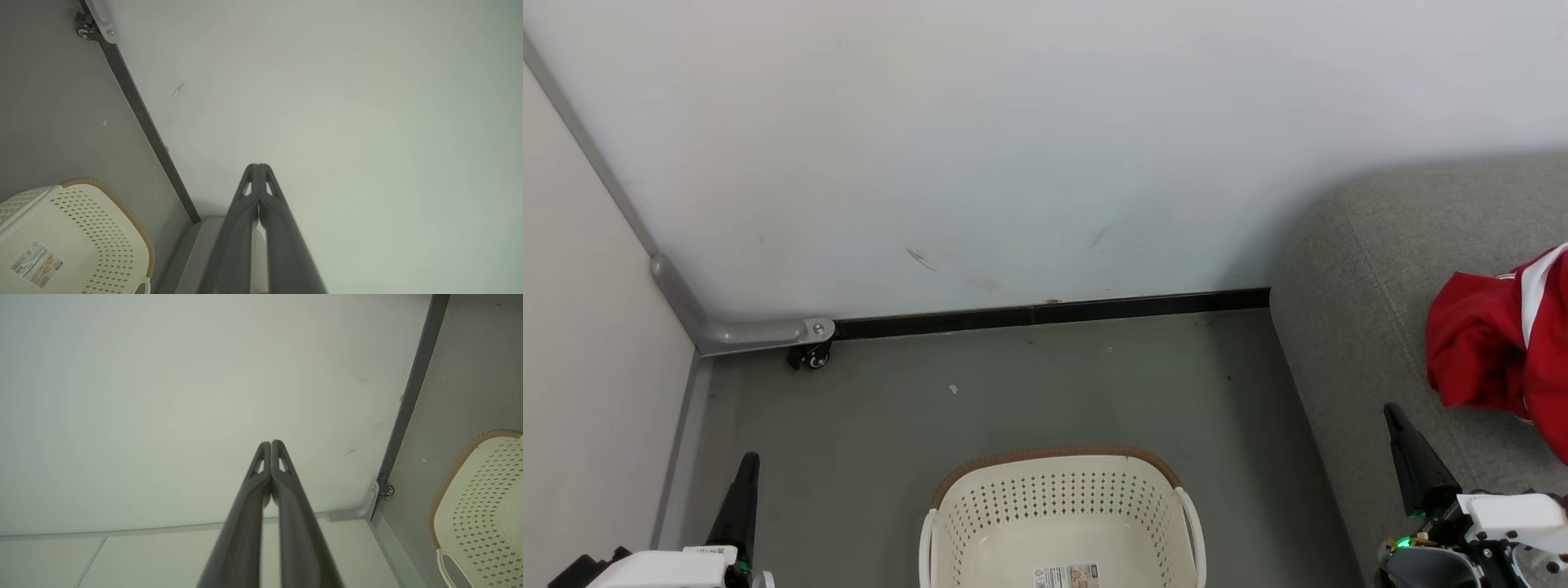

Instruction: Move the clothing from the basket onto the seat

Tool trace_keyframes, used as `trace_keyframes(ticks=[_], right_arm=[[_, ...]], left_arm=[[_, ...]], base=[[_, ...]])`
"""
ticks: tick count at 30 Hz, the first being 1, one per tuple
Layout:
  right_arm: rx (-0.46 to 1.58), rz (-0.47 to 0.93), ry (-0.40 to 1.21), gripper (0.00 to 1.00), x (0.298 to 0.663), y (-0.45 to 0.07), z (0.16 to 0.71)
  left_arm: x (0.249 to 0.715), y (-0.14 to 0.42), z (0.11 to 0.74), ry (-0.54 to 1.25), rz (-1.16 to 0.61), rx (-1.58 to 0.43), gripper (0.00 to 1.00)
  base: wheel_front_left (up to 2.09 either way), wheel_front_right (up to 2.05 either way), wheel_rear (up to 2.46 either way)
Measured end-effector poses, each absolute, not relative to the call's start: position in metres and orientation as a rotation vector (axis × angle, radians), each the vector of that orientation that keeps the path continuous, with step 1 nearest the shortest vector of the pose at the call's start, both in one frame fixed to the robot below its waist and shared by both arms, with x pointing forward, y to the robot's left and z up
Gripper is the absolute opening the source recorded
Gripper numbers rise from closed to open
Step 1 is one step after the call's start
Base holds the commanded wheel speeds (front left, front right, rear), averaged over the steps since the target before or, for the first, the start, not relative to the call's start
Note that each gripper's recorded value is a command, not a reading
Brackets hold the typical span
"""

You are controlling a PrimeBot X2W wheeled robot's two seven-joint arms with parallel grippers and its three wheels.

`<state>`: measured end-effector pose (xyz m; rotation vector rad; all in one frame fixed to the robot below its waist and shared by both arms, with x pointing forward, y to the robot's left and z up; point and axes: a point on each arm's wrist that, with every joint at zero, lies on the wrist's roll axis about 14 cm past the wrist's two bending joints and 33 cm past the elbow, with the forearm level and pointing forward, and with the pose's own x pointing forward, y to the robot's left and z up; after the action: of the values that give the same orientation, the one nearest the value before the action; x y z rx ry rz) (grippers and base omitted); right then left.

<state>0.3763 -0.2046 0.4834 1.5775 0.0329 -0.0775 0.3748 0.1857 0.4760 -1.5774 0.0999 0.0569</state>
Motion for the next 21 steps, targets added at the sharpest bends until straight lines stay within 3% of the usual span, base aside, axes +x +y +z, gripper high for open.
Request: trace_keyframes(ticks=[21], right_arm=[[1.577, -0.077, 0.033, 0.0, 0.3763, -0.2046, 0.4834]], left_arm=[[0.3748, 0.1859, 0.476, 0.098, 0.056, -1.577, 0.0]], base=[[0.0, 0.0, 0.0]])
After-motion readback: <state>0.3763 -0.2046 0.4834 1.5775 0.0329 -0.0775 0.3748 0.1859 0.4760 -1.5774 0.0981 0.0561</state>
